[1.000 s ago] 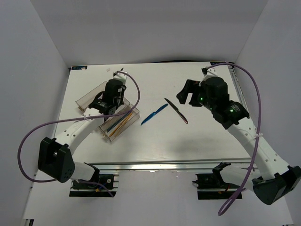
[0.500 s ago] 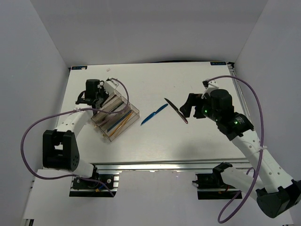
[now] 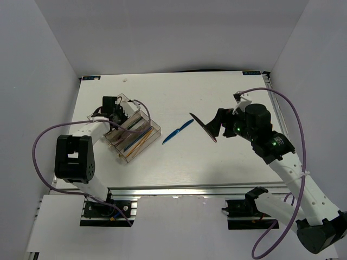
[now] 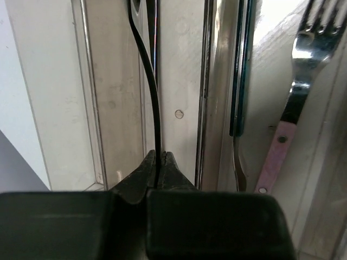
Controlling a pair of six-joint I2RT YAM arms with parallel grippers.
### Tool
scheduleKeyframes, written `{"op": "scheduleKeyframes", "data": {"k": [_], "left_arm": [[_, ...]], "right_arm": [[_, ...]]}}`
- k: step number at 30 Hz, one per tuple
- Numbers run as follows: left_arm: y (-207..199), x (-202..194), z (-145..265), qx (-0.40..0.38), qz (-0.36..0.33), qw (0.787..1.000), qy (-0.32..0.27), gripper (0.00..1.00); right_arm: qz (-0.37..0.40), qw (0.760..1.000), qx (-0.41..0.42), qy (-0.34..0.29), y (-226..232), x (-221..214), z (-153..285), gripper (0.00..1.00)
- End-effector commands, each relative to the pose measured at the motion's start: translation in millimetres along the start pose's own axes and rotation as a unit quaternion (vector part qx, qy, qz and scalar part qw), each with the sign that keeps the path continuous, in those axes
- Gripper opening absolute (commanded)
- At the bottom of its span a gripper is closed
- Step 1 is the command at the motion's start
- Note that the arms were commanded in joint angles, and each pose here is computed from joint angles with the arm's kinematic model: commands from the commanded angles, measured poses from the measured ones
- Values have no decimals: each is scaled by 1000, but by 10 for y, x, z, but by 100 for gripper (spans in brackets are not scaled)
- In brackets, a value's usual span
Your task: Sort the eating utensils into containers
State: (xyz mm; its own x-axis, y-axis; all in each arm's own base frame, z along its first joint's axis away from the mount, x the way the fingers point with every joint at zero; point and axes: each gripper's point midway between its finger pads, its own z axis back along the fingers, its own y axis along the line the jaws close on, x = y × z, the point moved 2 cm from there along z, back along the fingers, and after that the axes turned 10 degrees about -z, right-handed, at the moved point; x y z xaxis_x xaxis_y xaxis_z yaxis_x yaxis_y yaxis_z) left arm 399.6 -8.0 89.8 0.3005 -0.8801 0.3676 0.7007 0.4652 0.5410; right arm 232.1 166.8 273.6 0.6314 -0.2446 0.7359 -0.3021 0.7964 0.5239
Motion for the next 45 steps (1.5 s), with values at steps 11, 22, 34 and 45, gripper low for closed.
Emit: {"op": "scheduleKeyframes", "data": {"k": [11,22,34,45], "left_arm": [[146,-213,-23,72,87,994,-10,11],[324,-111,55,94,115,989,-23,29],[837,335,903,170,152,968,-106,55],[458,625,1719,105,490,848,-174,98]], "right_arm": [[7,1000,21,-11,24,-3,-48,89],[8,1000,23,-10,27,-9,-66,89],[8,1000,4,4,-73,-52,-250,90],[64,983,-144,99,-753,-339,-864,89]]}}
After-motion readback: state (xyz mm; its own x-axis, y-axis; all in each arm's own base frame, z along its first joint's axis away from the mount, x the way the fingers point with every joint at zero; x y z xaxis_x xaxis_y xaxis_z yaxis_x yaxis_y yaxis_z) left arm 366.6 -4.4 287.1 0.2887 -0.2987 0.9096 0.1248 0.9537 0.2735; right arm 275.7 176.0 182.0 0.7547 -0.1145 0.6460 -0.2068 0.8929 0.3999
